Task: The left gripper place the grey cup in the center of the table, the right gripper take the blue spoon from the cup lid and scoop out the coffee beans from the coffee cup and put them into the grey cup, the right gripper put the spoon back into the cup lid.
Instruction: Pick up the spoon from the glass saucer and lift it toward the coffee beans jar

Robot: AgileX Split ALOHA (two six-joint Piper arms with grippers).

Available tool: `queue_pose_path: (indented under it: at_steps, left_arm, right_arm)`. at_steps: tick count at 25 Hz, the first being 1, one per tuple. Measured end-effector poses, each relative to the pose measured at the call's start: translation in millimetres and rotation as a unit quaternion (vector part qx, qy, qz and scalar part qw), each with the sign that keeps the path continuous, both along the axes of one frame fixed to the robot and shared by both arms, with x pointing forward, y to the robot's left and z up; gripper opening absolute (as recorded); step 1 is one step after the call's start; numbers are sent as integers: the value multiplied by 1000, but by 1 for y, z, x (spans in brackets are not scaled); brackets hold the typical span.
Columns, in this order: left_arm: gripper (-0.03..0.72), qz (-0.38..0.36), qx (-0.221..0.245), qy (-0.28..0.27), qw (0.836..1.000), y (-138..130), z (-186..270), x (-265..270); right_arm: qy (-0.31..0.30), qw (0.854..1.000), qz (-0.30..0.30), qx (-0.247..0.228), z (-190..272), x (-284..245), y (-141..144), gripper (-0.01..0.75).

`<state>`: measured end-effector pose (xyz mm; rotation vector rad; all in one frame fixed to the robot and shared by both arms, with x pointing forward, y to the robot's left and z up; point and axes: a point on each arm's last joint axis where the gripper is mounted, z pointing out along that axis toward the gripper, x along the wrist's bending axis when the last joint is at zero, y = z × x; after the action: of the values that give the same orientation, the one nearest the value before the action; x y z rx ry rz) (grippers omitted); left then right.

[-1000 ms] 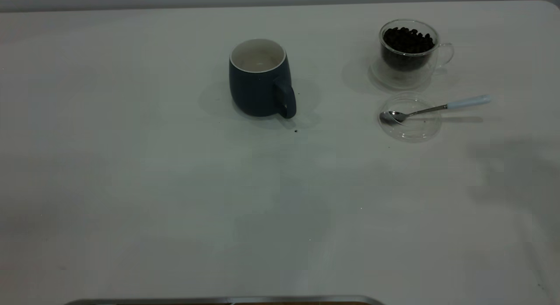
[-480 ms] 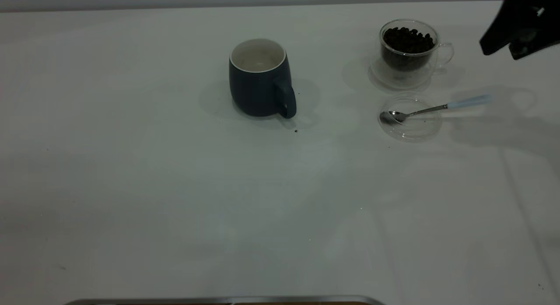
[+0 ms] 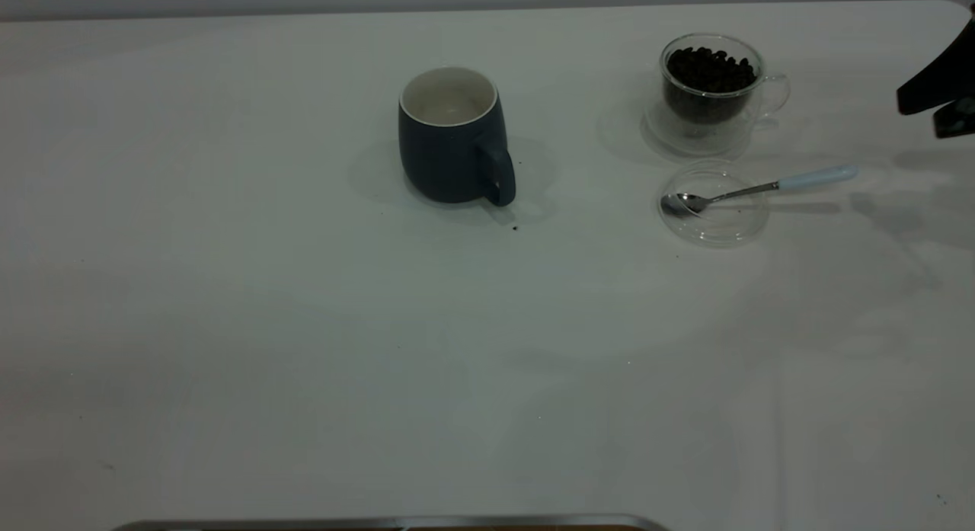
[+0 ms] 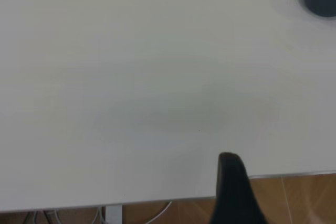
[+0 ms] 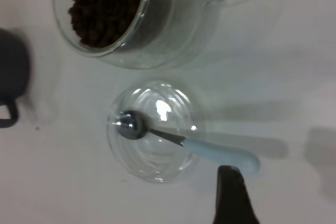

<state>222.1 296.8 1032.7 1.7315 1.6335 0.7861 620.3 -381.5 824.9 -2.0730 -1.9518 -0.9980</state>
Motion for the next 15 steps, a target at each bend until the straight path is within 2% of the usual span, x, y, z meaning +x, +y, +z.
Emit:
queue_pose_path:
  at_steps: [7, 15]
  left_arm:
    - [544, 0, 0, 0, 1000, 0, 0, 0]
    - [544, 0, 0, 0, 1000, 0, 0, 0]
  right_arm:
    - [15, 998, 17, 53, -34, 14, -1, 515]
    - [32, 996, 18, 87, -60, 17, 1, 515]
